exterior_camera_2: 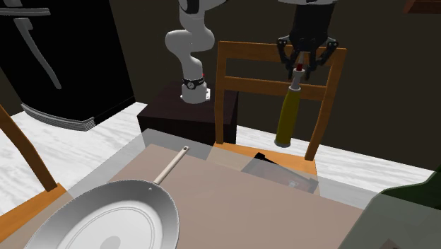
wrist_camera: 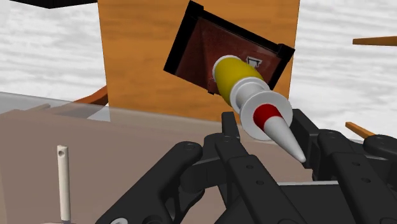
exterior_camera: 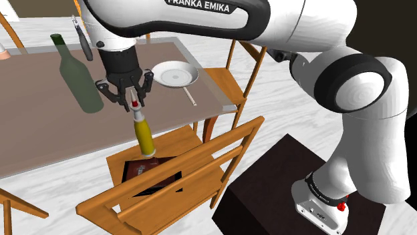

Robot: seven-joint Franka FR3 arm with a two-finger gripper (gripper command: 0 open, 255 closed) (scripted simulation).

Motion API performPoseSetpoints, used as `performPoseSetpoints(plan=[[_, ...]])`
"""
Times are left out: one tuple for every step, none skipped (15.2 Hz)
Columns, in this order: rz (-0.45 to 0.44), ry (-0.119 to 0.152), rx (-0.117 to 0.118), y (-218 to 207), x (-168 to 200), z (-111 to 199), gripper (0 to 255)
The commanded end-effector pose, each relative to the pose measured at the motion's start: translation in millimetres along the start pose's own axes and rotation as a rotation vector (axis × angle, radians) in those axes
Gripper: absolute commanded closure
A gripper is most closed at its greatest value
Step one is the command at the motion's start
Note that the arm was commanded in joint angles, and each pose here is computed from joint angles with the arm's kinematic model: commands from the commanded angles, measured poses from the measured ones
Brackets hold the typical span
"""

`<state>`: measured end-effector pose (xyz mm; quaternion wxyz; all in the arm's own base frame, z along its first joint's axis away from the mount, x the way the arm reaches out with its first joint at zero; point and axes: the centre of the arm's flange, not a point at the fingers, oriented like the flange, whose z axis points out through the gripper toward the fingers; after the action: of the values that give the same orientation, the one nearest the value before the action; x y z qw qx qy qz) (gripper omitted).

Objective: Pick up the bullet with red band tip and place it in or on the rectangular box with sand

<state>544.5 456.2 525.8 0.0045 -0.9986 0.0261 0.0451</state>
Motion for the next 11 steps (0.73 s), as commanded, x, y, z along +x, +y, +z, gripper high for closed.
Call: performPoseSetpoints(plan=[[0.002,0.0,0.0,-7.8,-1.0,1.2,255],[0.002,0.0,0.0,-7.7,-0.6,6.5,255],[0.002,0.0,0.0,-7.7,-0.1,11.7,255],[0.002,0.0,0.0,-7.7,0.4,17.0,255],[0.002,0.0,0.0,-7.7,0.9,22.2,255],[0.002,0.0,0.0,-7.6,1.4,27.5,255],[0.002,0.0,0.0,-7.6,1.9,32.8,255],[0.002,0.0,0.0,-7.5,2.3,38.0,255],[0.002,0.0,0.0,-7.5,2.8,43.3,255],[0.002,0.0,0.0,-7.5,3.3,48.5,255],[0.002,0.0,0.0,-7.4,3.8,53.8,255]])
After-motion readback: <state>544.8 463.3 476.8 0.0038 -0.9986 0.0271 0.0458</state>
